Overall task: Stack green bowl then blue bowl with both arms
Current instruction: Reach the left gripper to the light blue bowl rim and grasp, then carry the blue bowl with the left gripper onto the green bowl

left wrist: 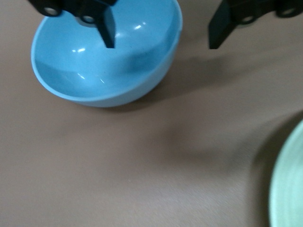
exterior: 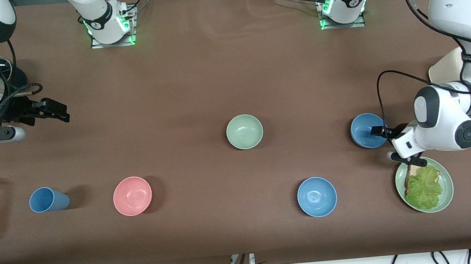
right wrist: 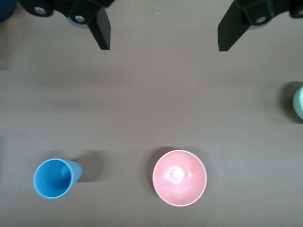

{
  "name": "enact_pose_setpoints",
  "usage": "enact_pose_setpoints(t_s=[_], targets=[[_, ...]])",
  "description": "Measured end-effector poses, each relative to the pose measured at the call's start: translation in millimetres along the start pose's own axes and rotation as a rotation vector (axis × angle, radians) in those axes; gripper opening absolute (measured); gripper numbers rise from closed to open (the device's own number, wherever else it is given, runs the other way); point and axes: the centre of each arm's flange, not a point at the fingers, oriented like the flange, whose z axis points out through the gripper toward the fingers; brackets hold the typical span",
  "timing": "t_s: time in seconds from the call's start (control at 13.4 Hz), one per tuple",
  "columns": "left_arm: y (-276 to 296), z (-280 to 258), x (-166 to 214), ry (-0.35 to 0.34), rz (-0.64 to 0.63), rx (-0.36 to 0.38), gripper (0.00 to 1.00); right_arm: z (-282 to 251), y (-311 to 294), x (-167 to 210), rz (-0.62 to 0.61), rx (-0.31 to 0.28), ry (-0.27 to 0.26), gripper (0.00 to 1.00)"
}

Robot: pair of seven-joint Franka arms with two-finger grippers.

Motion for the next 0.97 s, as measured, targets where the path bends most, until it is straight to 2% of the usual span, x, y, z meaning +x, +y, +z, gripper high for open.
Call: enact_pose_setpoints(t_s=[0.3, 0.52, 0.74, 0.97], targets=[[-9.2, 4.4, -0.2, 0.012, -0.008, 0.003, 0.33, -1.8, -2.0, 0.0, -0.016, -0.012, 0.005, 1.0], [-9.8, 3.5, 2.1, 0.025, -0.005, 0.007, 0.04, -1.8, -4.7, -0.3, -0.02, -0.012, 0.005, 1.0], [7.5, -15.0, 11.5, 0.051, 0.024, 0.006, 0.05, -1.8, -4.7, -0.3, -0.02, -0.012, 0.005, 1.0], [91.6, -48.6, 29.2, 0.051, 0.1, 0.005, 0.05, -1.9, -5.0, -0.4, -0.021, -0.012, 0.005, 1.0]])
